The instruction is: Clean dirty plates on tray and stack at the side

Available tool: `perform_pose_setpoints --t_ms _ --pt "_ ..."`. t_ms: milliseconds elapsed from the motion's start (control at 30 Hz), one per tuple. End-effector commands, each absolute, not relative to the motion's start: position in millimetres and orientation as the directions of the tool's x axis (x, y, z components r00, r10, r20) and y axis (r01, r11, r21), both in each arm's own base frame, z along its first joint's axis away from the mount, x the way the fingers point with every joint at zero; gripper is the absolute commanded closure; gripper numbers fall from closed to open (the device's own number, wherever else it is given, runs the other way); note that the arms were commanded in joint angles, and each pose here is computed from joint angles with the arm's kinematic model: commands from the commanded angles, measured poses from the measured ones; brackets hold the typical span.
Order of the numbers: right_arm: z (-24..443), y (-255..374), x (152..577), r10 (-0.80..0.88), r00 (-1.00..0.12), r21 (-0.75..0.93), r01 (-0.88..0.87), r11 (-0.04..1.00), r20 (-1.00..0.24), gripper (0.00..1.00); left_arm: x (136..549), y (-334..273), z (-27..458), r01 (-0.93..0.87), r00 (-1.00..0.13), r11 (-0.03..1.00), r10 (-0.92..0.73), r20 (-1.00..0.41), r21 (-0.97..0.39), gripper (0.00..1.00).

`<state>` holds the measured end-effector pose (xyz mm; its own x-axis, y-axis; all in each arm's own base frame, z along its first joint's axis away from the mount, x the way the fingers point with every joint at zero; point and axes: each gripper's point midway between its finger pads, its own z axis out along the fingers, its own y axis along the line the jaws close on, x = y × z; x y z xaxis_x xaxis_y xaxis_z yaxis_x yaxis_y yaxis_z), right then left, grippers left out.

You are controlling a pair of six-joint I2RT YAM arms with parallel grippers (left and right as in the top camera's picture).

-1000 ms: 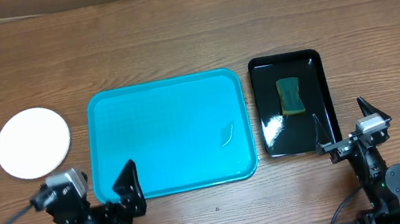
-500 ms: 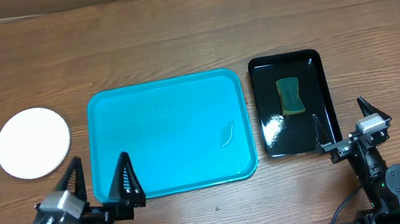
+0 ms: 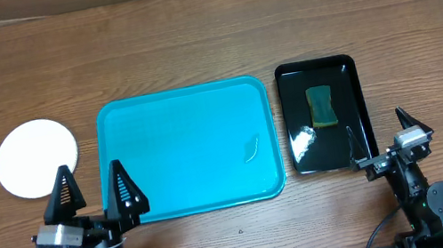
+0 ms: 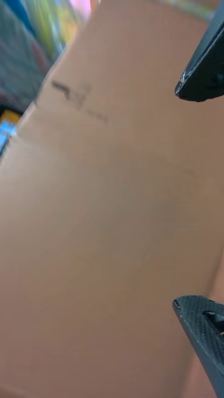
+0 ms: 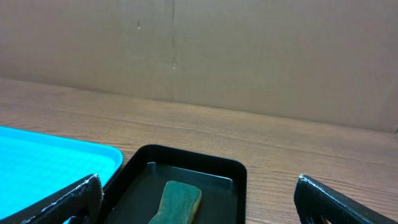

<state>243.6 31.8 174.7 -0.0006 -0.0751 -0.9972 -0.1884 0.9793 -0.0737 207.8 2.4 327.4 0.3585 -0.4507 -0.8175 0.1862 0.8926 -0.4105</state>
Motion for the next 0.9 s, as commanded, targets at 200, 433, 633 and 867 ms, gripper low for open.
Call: perform_pose_setpoints --t_ms 200,433,633,867 --pt "173 29 244 -0.079 0.005 -0.079 -0.175 0.981 -0.997 0.00 233 14 257 0.077 0.260 0.877 -0.478 -0.839 -0.475 0.00" --pt "173 29 244 -0.079 0.005 -0.079 -0.176 0.981 -0.997 0.00 243 16 207 -0.011 0.119 0.874 -0.481 -0.869 -0.486 0.00" --pt "173 29 244 -0.079 0.005 -0.079 -0.175 0.981 -0.997 0.00 246 11 155 -0.081 -0.048 0.879 -0.475 -0.879 -0.470 0.00" --pt "173 29 244 -0.079 0.005 -0.079 -0.176 0.981 -0.997 0.00 246 4 156 -0.035 -0.070 0.962 -0.272 -0.960 -0.270 0.00"
